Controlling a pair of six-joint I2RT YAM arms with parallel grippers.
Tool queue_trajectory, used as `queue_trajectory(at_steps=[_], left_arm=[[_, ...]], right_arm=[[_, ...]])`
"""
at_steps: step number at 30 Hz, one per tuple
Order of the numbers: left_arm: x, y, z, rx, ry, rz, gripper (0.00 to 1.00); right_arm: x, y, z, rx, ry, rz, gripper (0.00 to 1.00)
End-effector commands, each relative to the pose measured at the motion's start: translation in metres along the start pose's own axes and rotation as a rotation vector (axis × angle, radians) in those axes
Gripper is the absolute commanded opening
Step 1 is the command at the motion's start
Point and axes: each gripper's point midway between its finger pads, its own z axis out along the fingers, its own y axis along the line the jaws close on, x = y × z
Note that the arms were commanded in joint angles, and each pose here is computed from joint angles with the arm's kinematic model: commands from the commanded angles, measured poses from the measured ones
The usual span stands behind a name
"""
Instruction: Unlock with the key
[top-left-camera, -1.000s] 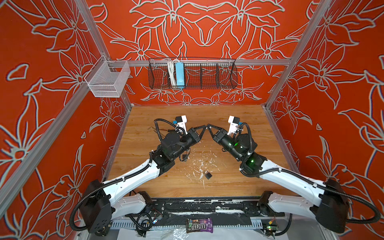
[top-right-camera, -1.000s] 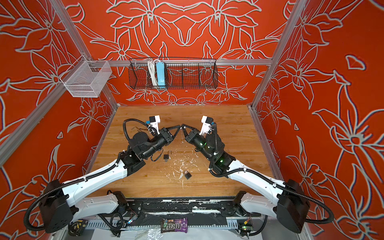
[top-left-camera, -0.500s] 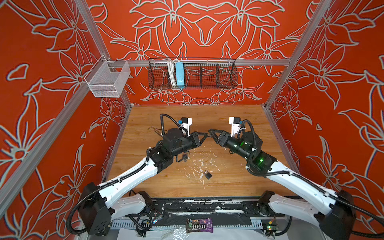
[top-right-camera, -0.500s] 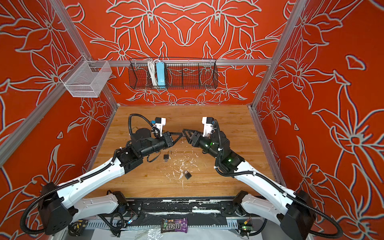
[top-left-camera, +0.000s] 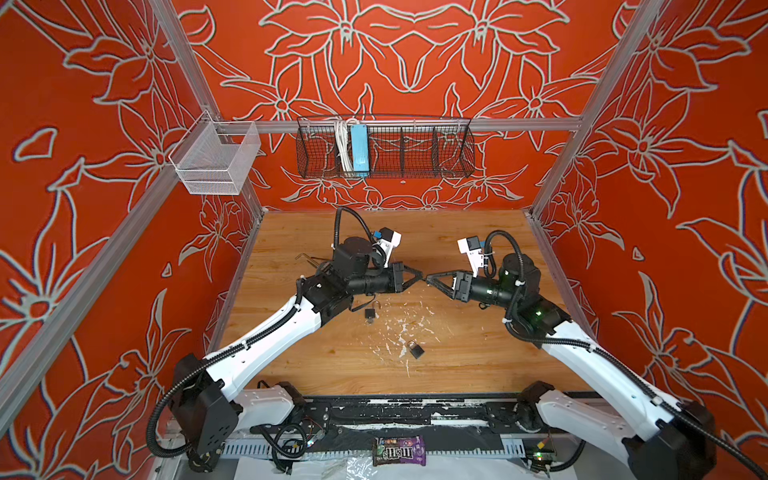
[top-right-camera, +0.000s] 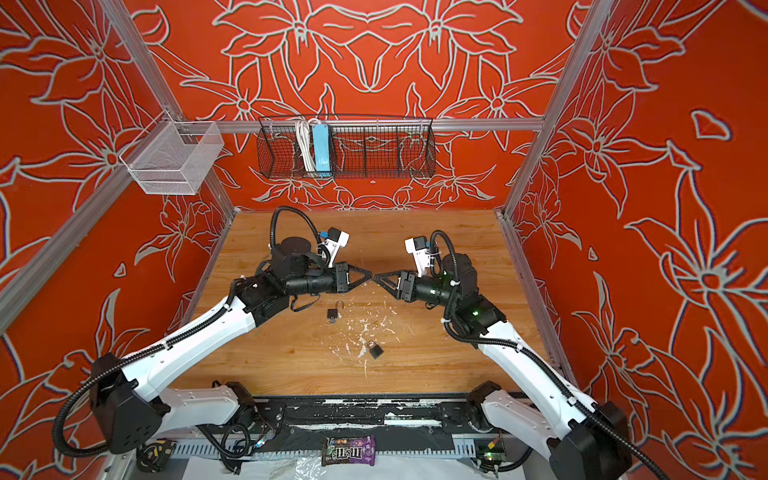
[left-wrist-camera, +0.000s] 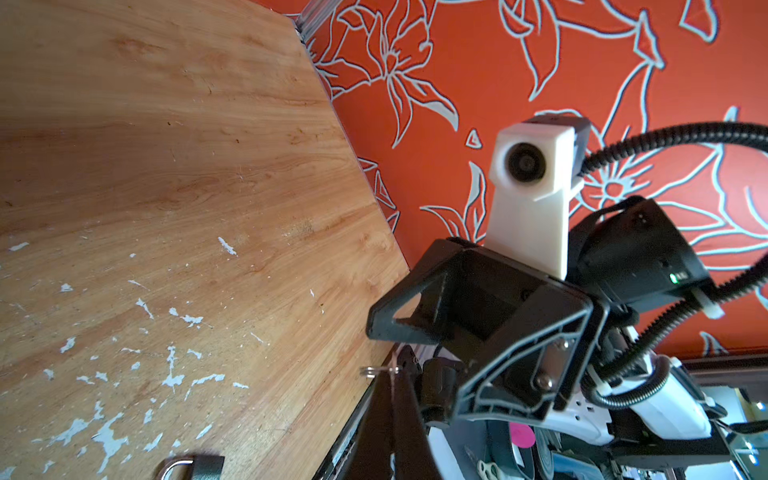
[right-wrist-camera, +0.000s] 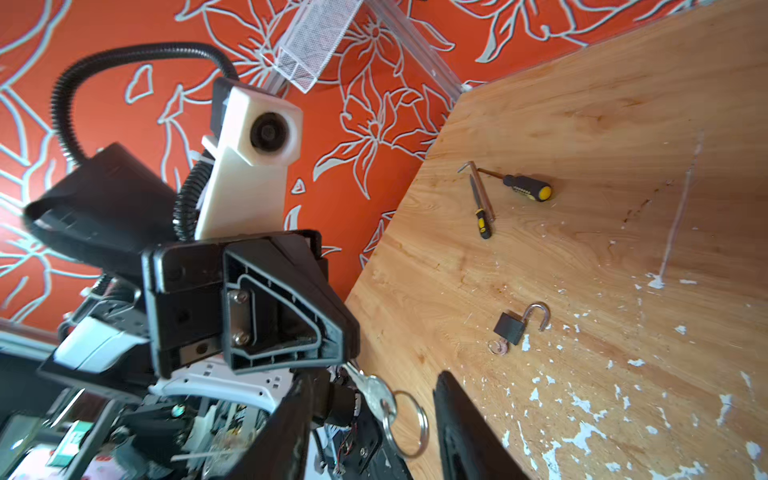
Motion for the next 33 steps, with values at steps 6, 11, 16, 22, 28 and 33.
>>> queue_trajectory(at_steps=[6,11,16,22,28,33], left_arm=[[0.000,-0.006,-0.002,0.039,0.073,0.050,0.00],[-0.002,-0.010,-0.003,0.047,0.090,0.060,0.00],[-0.004,-0.012,-0.002,0.054,0.098,0.065,0.00],[-0.006,-0.012,-0.003,0.044,0.101,0.072,0.00],[-0.009,-0.010,-0.005,0.036,0.097,0.069,0.00],[-0.010,-0.009,-0.006,0.036,0.096,0.065,0.00]], right_arm=[[0.002,0.012,-0.001,-0.140,0.062,-0.027,0.43],[0.004,0.010,0.004,-0.159,0.090,-0.014,0.39],[0.004,0.011,0.005,-0.171,0.103,-0.013,0.34],[0.006,0.010,0.006,-0.178,0.119,-0.007,0.27],[0.005,0.011,0.005,-0.187,0.119,-0.009,0.23],[0.004,0.009,0.005,-0.191,0.122,0.000,0.19]])
